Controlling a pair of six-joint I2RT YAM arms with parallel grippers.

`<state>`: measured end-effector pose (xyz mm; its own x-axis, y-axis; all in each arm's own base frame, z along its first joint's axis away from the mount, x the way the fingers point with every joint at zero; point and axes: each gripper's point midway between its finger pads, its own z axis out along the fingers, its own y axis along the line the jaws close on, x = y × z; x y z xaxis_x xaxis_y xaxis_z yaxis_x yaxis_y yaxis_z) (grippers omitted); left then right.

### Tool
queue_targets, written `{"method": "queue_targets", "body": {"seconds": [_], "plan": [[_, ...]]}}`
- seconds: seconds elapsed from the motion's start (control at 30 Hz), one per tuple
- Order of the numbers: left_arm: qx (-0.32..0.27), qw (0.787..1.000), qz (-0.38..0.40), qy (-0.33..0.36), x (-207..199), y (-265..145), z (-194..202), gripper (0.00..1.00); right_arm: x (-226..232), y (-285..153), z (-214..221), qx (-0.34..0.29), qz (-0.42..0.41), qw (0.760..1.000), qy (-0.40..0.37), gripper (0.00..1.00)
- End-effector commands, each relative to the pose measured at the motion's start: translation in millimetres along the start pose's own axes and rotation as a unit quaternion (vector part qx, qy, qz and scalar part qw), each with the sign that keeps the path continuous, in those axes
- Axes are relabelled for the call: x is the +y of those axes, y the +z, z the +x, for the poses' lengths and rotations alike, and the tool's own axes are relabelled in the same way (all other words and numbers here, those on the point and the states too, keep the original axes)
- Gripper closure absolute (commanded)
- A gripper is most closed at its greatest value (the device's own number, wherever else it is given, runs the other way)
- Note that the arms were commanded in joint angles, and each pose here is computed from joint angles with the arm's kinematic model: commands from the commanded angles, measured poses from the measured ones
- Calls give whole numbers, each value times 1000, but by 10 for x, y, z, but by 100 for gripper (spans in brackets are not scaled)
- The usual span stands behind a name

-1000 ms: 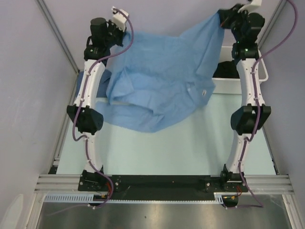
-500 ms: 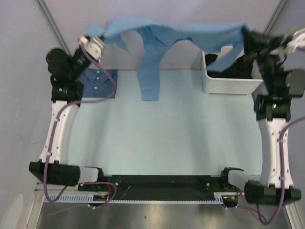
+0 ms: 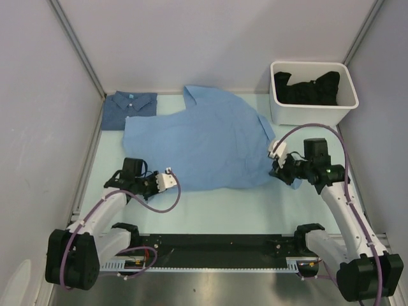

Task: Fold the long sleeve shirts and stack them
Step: Flatten the shirt out

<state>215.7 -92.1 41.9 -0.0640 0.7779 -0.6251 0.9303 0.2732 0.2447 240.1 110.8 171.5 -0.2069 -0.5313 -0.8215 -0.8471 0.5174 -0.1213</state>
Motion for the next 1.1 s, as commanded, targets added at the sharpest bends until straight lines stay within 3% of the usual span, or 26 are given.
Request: {"method": "queue_targets", "body": {"seconds": [0.0, 0.07, 0.1, 0.27, 0.43, 0.73, 0.83, 0.87, 0.93, 0.97, 1.07], "plan": [[51, 998, 12, 16, 37, -127, 90, 63, 688, -211, 322, 90, -145, 982, -86, 65], [51, 998, 35, -14, -63, -249, 69, 56, 777, -304, 260, 101, -164, 978, -84, 27], [40, 999, 28, -18, 0, -332, -22, 48, 816, -366, 220, 104, -169, 977, -76, 1], [0, 999, 11, -35, 109, -551, -328, 39, 326, -440, -155, 90, -77, 991, -55, 0], [-4, 996, -15, -84, 353, -509, -379, 30, -523, -295, 283, 145, -19, 986, 81, 0], [-7, 986, -45, -163, 921, -445, -431, 27, -1105, 215, 845, 218, 10, 970, 108, 1], [-5, 985, -58, -164, 1022, -453, -410, 27, -1043, 193, 1018, 246, -13, 963, 113, 53], [-4, 984, -60, -165, 1039, -454, -395, 28, -988, 103, 994, 245, -25, 964, 104, 79], [-5, 984, -62, -168, 1051, -468, -372, 28, -809, -170, 1004, 230, -46, 968, 90, 95], [-6, 985, -59, -164, 1030, -459, -364, 29, -622, -438, 920, 223, -61, 973, 24, 100], [6, 984, -63, -166, 993, -479, -231, 30, -29, -897, 1239, 259, -121, 954, -93, 100]]}}
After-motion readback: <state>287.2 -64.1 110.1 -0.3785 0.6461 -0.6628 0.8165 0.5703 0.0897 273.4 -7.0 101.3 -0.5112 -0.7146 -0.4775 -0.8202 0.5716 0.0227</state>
